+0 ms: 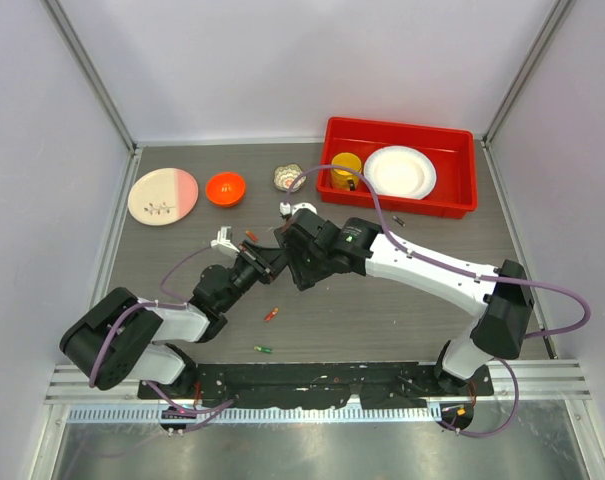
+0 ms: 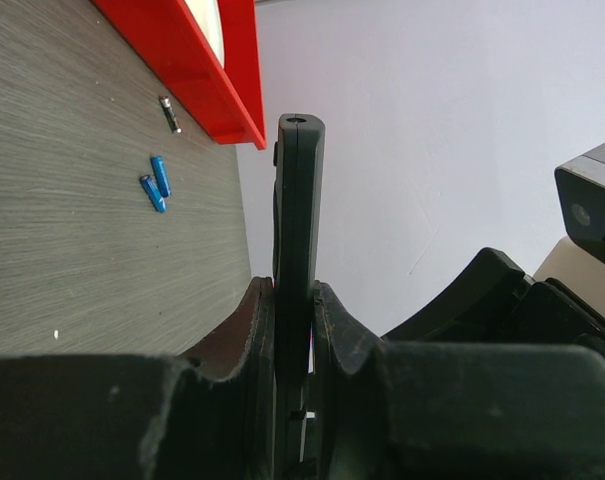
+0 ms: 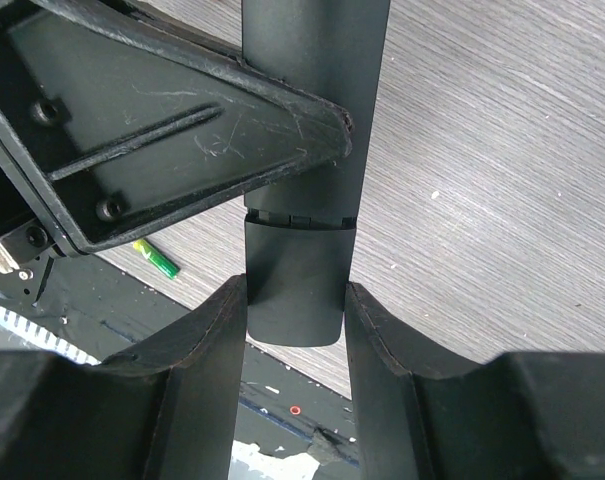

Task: Load the batteries into the remote control
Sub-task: Load the battery cover into the remote control.

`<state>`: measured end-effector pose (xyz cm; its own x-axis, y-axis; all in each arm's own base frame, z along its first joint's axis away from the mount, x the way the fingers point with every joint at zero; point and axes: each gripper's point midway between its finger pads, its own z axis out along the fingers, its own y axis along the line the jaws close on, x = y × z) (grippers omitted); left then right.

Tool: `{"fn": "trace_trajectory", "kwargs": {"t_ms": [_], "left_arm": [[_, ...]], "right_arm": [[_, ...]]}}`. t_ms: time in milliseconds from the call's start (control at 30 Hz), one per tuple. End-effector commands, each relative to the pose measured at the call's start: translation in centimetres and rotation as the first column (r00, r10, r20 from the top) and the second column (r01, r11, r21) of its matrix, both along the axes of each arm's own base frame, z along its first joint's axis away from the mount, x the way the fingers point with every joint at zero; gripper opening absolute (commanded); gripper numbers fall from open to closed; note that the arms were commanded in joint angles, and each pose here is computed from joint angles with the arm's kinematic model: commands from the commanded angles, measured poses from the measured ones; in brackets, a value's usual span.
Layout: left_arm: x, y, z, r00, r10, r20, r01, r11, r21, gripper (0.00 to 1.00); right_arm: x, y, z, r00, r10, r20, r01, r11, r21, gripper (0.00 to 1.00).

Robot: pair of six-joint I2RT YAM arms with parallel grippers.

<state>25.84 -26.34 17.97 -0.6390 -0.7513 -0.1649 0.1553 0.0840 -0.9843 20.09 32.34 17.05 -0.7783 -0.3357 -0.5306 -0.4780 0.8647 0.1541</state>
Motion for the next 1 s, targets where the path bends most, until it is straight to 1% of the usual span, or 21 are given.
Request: {"fn": "trace_trajectory", "kwargs": {"t_ms": [0, 300, 967], "left_arm": [[-1.1, 0.0, 6.5, 0.984, -0.023, 0.178, 0.052, 0.986, -0.159, 0.0], [-2.2, -0.4, 7.1, 0.977, -0.078, 0.199, 0.115, 0.976, -0.183, 0.0], [-3.7, -1.6, 8.4, 0.962, -0.145, 0.232, 0.194, 0.959, -0.205, 0.0]], "right_arm": [[0.0, -0.8, 0.1, 1.0, -0.008, -0.001, 0.008, 1.0, -0.001, 0.01], [0.7, -1.4, 0.0, 1.0, -0.013, -0.012, 0.013, 1.0, -0.002, 0.01], [1.7, -1.1, -0.5, 1.0, -0.023, -0.017, 0.024, 1.0, 0.013, 0.01]]}}
